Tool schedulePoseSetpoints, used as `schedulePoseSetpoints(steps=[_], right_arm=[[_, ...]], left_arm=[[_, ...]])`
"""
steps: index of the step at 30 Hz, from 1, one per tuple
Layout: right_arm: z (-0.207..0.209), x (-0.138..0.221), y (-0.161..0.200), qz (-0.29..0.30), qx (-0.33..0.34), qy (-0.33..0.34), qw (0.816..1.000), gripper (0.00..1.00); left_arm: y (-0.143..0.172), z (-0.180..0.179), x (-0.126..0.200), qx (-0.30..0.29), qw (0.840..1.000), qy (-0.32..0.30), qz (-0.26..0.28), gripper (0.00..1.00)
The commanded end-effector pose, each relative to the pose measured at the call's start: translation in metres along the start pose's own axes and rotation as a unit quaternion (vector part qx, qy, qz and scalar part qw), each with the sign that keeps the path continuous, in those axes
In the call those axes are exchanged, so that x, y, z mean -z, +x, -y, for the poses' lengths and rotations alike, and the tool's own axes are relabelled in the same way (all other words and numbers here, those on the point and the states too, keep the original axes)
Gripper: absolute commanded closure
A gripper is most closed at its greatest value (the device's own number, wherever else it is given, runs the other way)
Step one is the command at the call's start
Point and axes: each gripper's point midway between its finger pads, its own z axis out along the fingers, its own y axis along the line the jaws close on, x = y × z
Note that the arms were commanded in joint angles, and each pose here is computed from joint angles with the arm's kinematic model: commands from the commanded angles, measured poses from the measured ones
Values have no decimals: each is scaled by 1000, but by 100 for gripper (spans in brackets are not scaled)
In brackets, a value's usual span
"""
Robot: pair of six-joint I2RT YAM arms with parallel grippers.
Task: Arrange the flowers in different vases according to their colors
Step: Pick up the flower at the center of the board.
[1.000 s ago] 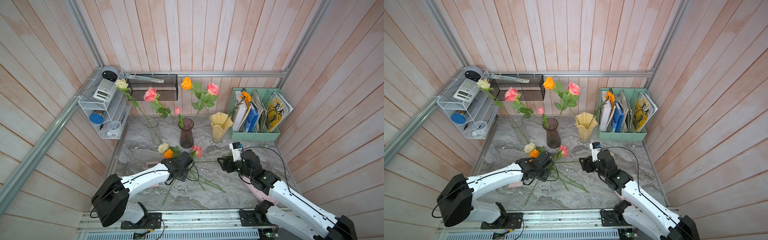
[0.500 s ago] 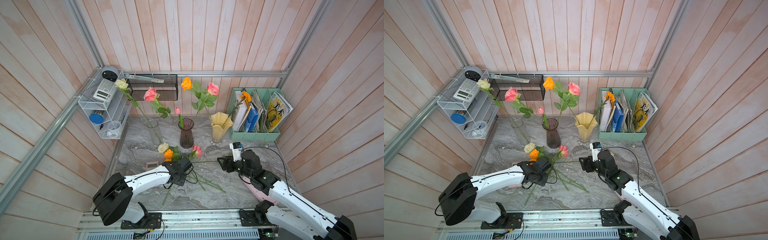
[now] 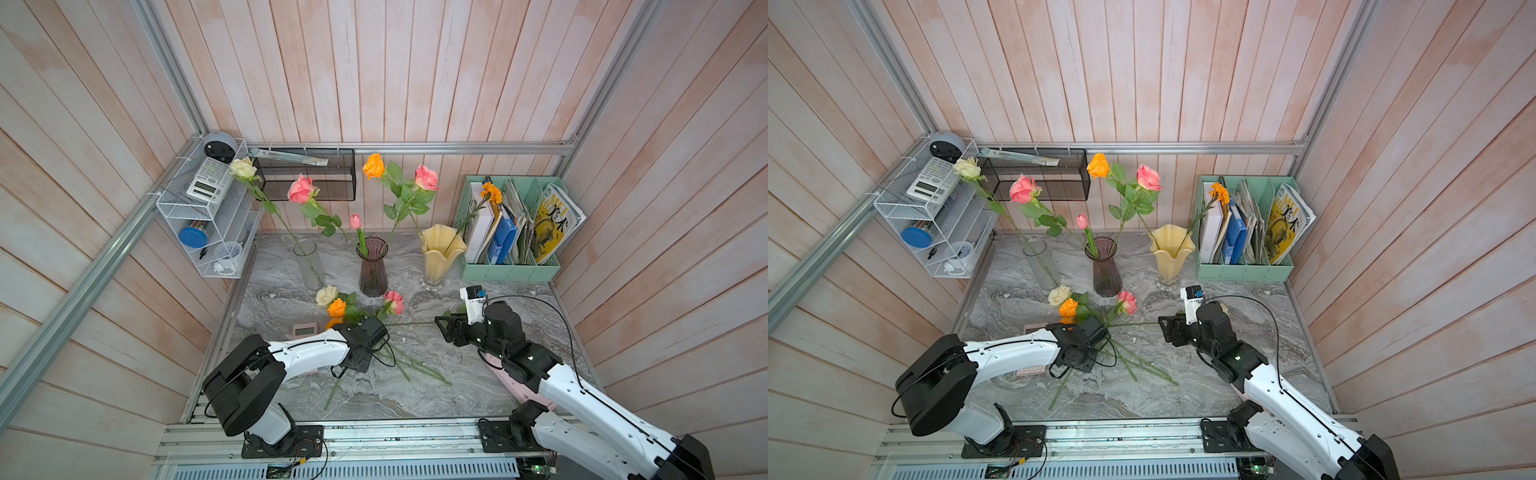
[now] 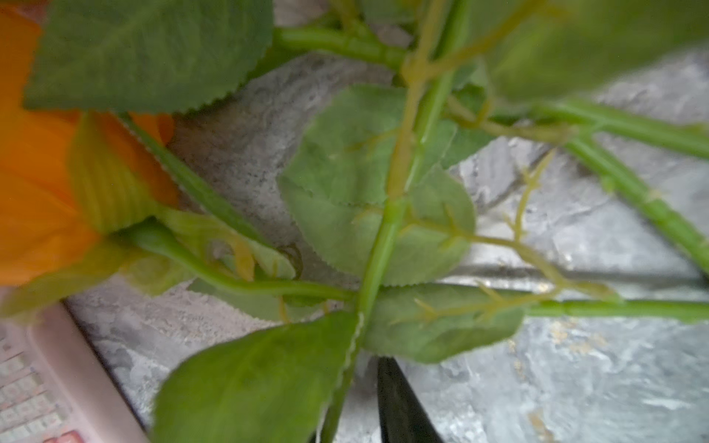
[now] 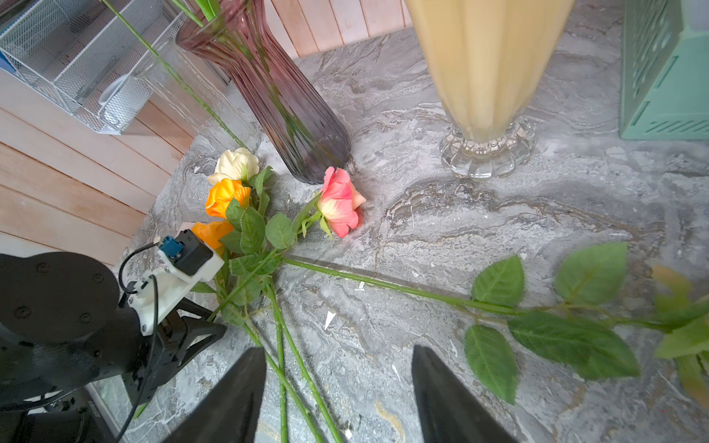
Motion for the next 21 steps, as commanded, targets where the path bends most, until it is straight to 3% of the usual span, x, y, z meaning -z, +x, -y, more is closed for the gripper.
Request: schedulePoseSetpoints(steps=[1,4,10,16,21], right_arm=[[1,3,2,3,0,-2,1000,33],[2,3,3,2,0,-1,1000,33],[3,1,5,3,-2,-2,1000,33],[5,-3,8,-4,-5,1,1000,33],[7,-12,12,-14,-10,2,1000,33]], left_arm=[[-2,0,-7,3,1000,-11,-3,77],[-6,3,-1,8,1000,0,6,87],[-19,9,20,7,999,20,27,96],[-31,20,52,16,996,62,62,98],[-32,36,84,-12,993,88,80,100]])
